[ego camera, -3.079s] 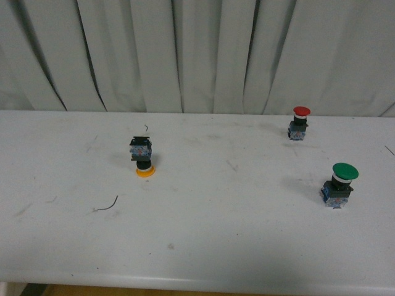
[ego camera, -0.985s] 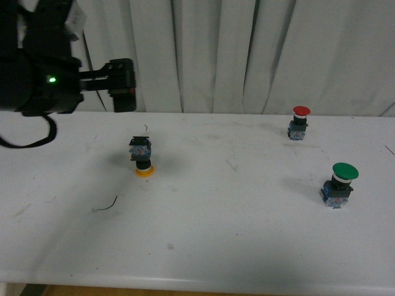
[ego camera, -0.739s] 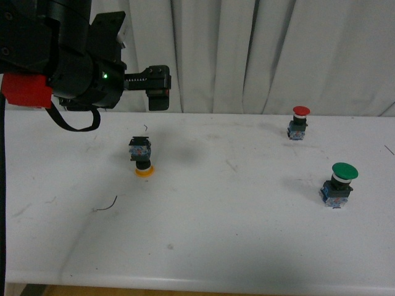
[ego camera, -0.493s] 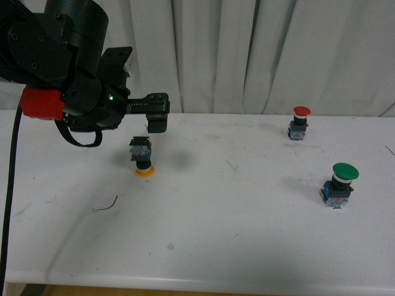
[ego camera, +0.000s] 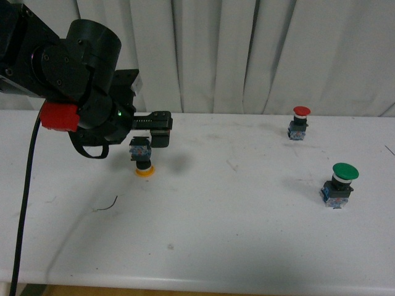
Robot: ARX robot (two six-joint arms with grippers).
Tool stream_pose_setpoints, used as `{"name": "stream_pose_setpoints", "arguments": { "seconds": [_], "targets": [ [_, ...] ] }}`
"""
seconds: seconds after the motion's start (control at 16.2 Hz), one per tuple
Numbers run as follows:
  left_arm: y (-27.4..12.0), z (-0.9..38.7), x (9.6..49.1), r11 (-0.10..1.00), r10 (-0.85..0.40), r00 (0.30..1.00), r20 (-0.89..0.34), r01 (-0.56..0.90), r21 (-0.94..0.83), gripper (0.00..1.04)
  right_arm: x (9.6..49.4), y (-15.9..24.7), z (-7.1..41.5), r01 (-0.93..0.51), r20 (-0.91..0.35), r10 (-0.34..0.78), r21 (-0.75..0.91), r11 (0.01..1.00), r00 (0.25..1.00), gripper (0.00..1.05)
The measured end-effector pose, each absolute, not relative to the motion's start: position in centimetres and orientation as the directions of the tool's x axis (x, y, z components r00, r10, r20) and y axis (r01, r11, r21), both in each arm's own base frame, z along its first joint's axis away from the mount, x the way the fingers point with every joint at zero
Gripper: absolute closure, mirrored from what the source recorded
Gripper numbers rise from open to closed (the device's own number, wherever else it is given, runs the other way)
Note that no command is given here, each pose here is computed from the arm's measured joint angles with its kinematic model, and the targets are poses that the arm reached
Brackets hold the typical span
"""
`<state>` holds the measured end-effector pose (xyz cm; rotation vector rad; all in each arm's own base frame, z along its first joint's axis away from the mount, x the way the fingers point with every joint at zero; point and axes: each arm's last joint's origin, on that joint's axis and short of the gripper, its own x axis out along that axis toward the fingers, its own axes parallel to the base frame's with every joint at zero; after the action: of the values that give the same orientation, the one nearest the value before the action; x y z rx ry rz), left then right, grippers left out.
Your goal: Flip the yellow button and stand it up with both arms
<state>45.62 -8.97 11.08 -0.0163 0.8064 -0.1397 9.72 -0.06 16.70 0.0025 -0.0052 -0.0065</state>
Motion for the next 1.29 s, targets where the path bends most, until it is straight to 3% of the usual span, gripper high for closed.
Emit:
{"name": "stream_pose_setpoints", "arguments": {
  "seconds": [0.37,0.68,0.99,1.29],
  "targets": [
    [-8.9,9.8,46.2,0.994,-0.099,0.674,-0.732,0.101,-0.041,0.08,9.7,-0.1,16.7,0.006,0.005,-0.006,0.002,1.000,1.000,0.06],
    [-9.1,9.9,46.2,0.994,-0.081,0.689,-0.720,0.108,-0.009,0.66,9.7,-0.1,16.7,0.006,0.005,-0.006,0.002,1.000,1.000,0.06],
    [-10.0,11.2,45.1,0.991,-0.096,0.714,-0.693,0.132,-0.001,0.69,9.7,-0.1,16.7,0.006,0.005,-0.006,0.002,1.000,1.000,0.06],
    [-11.7,20.4,38.2,0.982,-0.184,0.870,-0.457,0.185,-0.044,0.69,9.7,-0.1,16.7,0.007,0.005,-0.007,0.002,1.000,1.000,0.06]
  ]
}}
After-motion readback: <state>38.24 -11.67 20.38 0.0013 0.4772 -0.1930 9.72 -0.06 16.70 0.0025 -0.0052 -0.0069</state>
